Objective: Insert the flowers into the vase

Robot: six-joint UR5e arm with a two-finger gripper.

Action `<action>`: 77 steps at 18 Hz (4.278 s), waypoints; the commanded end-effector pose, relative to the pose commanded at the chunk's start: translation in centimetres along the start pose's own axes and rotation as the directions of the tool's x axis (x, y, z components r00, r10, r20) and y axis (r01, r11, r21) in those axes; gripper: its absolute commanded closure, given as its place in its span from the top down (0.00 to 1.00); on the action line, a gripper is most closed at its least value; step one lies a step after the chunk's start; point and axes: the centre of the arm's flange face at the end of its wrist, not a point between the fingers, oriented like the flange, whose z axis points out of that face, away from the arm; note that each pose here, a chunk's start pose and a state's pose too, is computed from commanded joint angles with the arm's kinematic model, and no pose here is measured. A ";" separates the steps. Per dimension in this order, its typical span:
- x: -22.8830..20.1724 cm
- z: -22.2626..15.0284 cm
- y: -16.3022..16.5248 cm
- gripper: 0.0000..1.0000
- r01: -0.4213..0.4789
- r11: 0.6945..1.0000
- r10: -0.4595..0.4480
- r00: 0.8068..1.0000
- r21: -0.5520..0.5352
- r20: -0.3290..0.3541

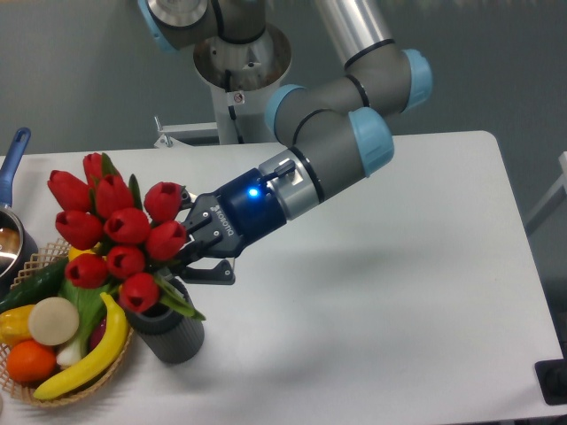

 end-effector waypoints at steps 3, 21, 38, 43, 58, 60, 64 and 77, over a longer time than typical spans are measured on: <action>0.0 0.3 0.1 0.07 -0.001 1.000 0.001 1.000 -0.001 -0.005; 0.4 1.7 5.3 0.11 0.016 1.000 -0.017 1.000 -0.021 -0.025; -0.5 2.2 14.0 0.32 0.052 0.994 -0.054 0.998 -0.093 -0.014; -0.5 1.9 14.4 0.56 0.062 0.994 -0.063 0.998 -0.095 -0.010; 0.7 -0.7 15.3 1.00 0.107 0.990 -0.105 0.994 -0.088 0.030; 0.8 -1.1 15.5 1.00 0.113 0.990 -0.110 0.993 -0.087 0.037; 0.6 -2.3 14.9 1.00 0.106 0.991 -0.102 0.993 -0.081 0.057; 1.5 -11.4 13.2 1.00 0.113 0.992 -0.099 0.971 -0.051 0.215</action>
